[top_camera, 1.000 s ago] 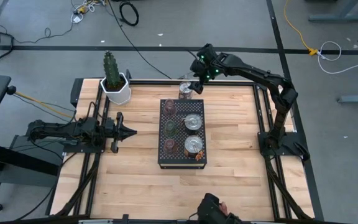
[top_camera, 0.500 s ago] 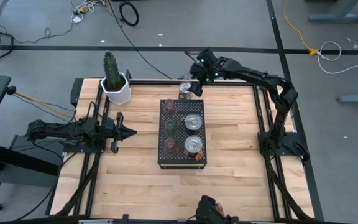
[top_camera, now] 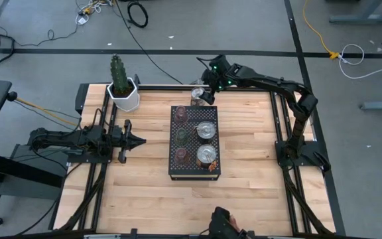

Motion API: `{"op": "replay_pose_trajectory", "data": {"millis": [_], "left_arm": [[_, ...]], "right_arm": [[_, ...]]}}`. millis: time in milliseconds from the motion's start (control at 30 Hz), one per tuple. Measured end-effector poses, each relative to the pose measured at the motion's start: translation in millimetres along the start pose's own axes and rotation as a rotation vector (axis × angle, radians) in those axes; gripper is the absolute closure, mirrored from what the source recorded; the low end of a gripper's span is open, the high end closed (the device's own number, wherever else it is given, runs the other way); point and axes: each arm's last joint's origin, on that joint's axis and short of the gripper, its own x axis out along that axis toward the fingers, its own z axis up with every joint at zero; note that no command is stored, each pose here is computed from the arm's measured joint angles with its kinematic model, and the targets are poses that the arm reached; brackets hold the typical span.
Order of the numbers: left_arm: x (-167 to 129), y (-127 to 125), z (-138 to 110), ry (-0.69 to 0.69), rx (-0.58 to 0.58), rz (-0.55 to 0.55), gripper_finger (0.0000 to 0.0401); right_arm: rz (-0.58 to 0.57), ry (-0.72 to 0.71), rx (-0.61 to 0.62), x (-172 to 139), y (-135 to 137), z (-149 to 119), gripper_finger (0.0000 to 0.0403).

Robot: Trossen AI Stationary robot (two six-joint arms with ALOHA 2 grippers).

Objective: Pick & Place candle stick holders
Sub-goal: Put the brown scented candle on the shelf

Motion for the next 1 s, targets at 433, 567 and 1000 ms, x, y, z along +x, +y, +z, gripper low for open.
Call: {"op": "replay_pose_trajectory", "data": {"millis": [433,567,1000], "left_arm": [[0,0,0,0.000,0.000,0.000,0.0383],[0,0,0,0.000,0.000,0.000,0.0383],[0,0,0,0.000,0.000,0.000,0.0383]], "right_arm": [[0.013,0.000,0.074,-23,4,25,0.0003],[0.014,0.000,0.073,-23,4,27,0.0003],[-0.010,0.173,0.090,31,-9,14,0.0003]]}}
